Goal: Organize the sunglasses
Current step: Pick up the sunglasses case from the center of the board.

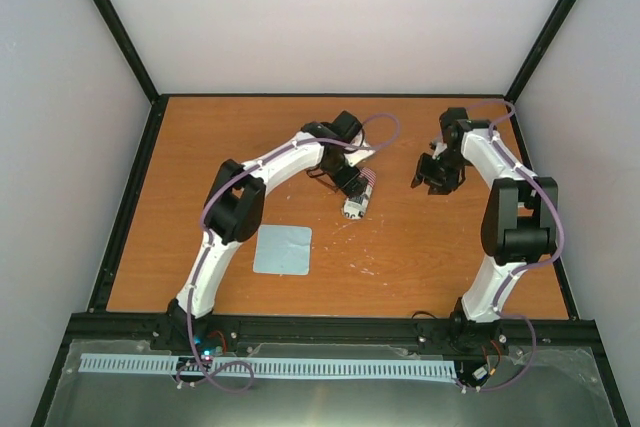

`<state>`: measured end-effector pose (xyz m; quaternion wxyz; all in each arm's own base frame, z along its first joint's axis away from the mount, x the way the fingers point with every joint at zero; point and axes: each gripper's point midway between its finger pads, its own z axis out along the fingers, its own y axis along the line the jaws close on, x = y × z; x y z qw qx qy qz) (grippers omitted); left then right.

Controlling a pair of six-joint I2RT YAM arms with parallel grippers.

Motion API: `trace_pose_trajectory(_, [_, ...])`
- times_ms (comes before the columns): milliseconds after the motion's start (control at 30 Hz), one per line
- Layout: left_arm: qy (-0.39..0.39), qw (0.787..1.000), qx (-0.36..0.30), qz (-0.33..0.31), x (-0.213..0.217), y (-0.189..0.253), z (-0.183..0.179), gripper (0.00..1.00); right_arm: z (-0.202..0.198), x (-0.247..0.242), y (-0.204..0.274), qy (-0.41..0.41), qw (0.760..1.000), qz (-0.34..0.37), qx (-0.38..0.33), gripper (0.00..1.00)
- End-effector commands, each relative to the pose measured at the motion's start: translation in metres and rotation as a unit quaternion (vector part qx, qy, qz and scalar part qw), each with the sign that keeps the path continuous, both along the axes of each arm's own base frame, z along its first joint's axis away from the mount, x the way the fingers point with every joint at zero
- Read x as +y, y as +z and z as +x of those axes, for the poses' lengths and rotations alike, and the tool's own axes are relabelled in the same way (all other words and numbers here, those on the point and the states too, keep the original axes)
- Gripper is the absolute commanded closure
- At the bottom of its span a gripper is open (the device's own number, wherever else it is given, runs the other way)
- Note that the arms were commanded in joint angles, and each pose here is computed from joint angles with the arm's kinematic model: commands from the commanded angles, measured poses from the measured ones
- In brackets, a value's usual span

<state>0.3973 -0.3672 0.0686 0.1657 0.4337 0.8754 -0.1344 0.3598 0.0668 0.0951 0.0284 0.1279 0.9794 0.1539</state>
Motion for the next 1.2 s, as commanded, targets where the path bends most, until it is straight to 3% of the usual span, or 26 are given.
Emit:
trace_pose_trajectory(0, [0.041,0.996,0.039,0.071,0.031,-0.001,-0.011,0.01,-0.007,0.013,-0.008,0.017,0.999,0.039,-0.002,0.52])
trace_pose_trajectory(133, [0.036,0.993,0.059,0.093,0.035,-0.015,-0.024,0.01,-0.014,0.015,-0.01,0.015,0.999,0.048,-0.003,0.52])
trace_pose_trajectory(267, [0.024,0.995,0.058,0.076,0.022,-0.007,-0.03,0.0,-0.019,0.015,-0.011,0.013,0.999,0.051,-0.002,0.52])
trace_pose_trajectory(400, [0.009,0.998,0.038,0.057,0.009,0.013,-0.035,0.01,-0.025,0.016,-0.013,0.009,0.998,0.055,0.0,0.52])
trace_pose_trajectory(633, [0.038,0.994,-0.035,0.098,0.025,0.025,-0.018,0.01,-0.033,0.017,-0.021,0.004,0.998,0.061,0.008,0.52])
trace_pose_trajectory(767, [0.039,0.994,-0.061,0.079,0.018,0.045,-0.013,0.01,-0.037,0.02,-0.025,0.007,0.998,0.067,0.012,0.52])
trace_pose_trajectory(1033, [-0.023,0.998,0.032,0.039,-0.012,0.027,-0.058,0.2,-0.042,0.022,-0.032,0.014,0.997,0.076,0.023,0.54])
trace_pose_trajectory(1167, [-0.044,0.996,0.07,0.037,-0.019,0.015,-0.079,0.22,-0.043,0.024,-0.036,0.016,0.996,0.083,0.028,0.61])
